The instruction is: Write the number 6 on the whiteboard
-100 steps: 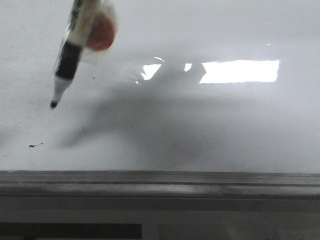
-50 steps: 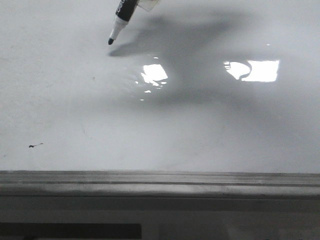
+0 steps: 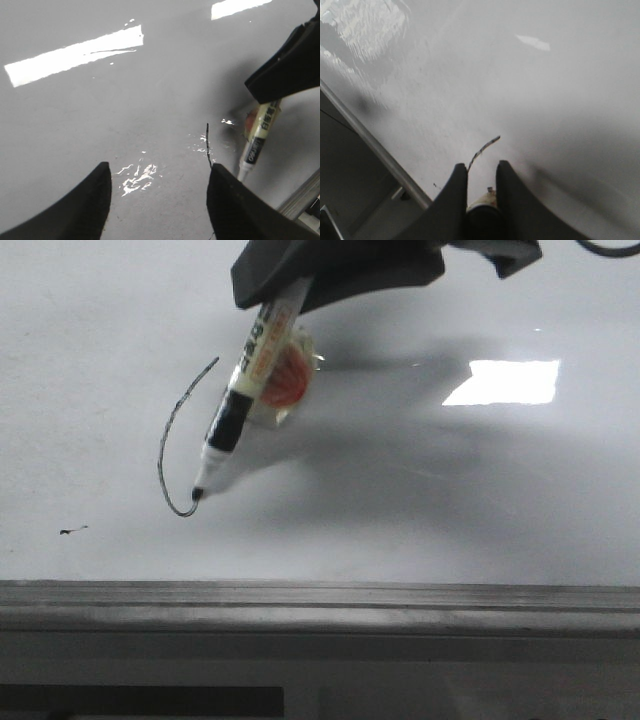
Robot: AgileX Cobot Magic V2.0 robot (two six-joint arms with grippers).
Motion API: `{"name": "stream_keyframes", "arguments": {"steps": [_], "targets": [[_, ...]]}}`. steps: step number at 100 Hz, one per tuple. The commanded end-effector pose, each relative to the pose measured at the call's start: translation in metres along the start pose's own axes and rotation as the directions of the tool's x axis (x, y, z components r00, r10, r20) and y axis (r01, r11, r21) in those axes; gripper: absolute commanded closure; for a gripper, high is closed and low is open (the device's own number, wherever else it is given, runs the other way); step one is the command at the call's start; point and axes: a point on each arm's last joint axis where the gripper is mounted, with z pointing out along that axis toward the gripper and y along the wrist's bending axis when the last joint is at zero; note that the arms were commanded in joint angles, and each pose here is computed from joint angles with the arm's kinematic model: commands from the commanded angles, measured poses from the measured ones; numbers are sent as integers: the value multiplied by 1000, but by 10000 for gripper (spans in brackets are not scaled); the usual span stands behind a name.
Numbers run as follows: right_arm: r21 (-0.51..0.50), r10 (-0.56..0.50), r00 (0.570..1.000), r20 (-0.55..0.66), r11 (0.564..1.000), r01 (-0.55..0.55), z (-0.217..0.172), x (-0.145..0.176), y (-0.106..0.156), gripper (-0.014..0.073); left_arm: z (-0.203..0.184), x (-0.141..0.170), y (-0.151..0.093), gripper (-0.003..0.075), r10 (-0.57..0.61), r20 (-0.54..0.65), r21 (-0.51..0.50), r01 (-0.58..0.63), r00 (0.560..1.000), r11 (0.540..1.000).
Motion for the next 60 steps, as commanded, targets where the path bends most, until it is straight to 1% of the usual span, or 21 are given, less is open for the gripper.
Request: {"name": "stream_keyframes", "arguments": {"steps": [1, 4, 16, 22, 29, 43, 51, 54, 60], "targets": [[3, -64, 977, 203, 998, 65, -12, -32, 3, 659, -3, -18, 2, 332, -20, 106, -10, 21, 994, 1000], [3, -64, 977, 205, 998, 65, -10, -34, 3, 659, -3, -18, 2, 332, -20, 106, -10, 21, 994, 1000], [2, -64, 991, 116, 998, 64, 5, -28, 4, 659, -3, -18, 2, 332, -20, 106, -10, 21, 994, 1000], [-6, -44, 994, 96, 999, 45, 6, -26, 5, 659, -3, -18, 2, 332, -20, 106, -10, 21, 994, 1000], [-27, -39, 992, 119, 999, 42, -3, -29, 11, 659, -3, -18, 2, 332, -20, 106, -10, 21, 994, 1000], [-98, -55, 983, 178, 993, 73, -26, -35, 30, 659, -1, -18, 2, 332, -43, 100, -4, 44, 994, 999], [-133, -64, 982, 177, 987, 88, -31, -33, 40, 659, 3, -17, -2, 332, -66, 87, 31, 64, 994, 998], [-141, -67, 982, 174, 986, 92, -31, -32, 42, 659, 6, -17, -5, 332, -71, 74, 59, 67, 995, 996], [-148, -82, 983, 165, 983, 107, -29, -30, 46, 659, 12, -15, -12, 332, -34, 46, 118, 28, 998, 993]]}}
